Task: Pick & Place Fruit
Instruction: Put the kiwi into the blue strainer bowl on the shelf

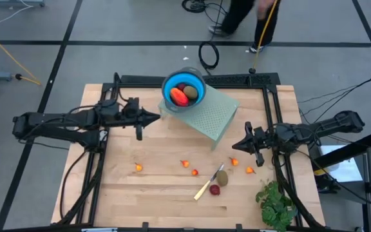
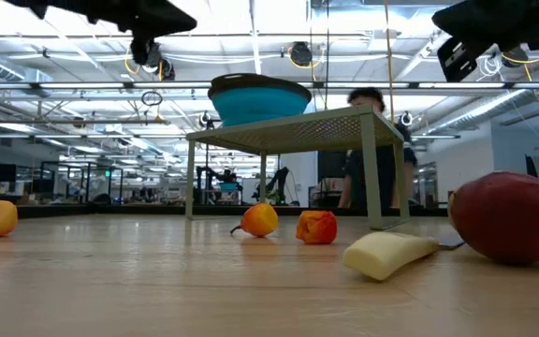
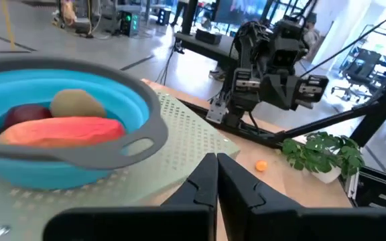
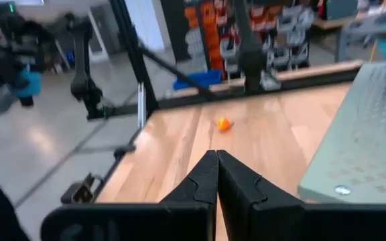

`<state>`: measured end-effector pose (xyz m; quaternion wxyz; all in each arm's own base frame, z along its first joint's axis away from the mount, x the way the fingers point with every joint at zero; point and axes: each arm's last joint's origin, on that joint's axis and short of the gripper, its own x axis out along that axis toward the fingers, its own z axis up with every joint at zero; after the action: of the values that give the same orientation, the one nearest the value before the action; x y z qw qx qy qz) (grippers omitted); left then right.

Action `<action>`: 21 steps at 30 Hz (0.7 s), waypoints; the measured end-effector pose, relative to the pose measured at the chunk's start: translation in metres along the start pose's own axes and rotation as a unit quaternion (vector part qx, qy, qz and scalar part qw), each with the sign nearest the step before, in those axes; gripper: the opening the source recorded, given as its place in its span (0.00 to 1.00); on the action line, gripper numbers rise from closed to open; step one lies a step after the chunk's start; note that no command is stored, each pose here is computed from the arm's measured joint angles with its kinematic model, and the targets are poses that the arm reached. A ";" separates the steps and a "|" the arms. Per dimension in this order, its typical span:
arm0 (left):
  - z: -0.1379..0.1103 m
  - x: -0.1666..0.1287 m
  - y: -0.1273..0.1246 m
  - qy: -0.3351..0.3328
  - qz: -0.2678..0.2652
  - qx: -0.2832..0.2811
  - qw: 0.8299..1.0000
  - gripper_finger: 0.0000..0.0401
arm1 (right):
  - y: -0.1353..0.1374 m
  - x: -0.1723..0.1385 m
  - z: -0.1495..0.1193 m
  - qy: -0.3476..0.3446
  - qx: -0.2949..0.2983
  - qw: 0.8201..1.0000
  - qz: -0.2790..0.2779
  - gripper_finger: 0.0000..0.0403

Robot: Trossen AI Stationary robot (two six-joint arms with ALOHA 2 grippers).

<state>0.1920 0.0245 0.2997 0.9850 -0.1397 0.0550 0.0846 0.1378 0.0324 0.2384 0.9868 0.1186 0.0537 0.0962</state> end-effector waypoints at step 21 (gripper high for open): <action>-0.049 -0.042 0.015 -0.015 -0.006 0.001 1.000 0.00 | 0.039 0.053 0.050 0.192 0.038 0.980 -0.027 0.00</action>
<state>0.1439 0.0184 0.2547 0.9864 -0.1376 0.0398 0.0802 0.1894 0.0694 0.2916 0.9551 0.1340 0.2490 0.0884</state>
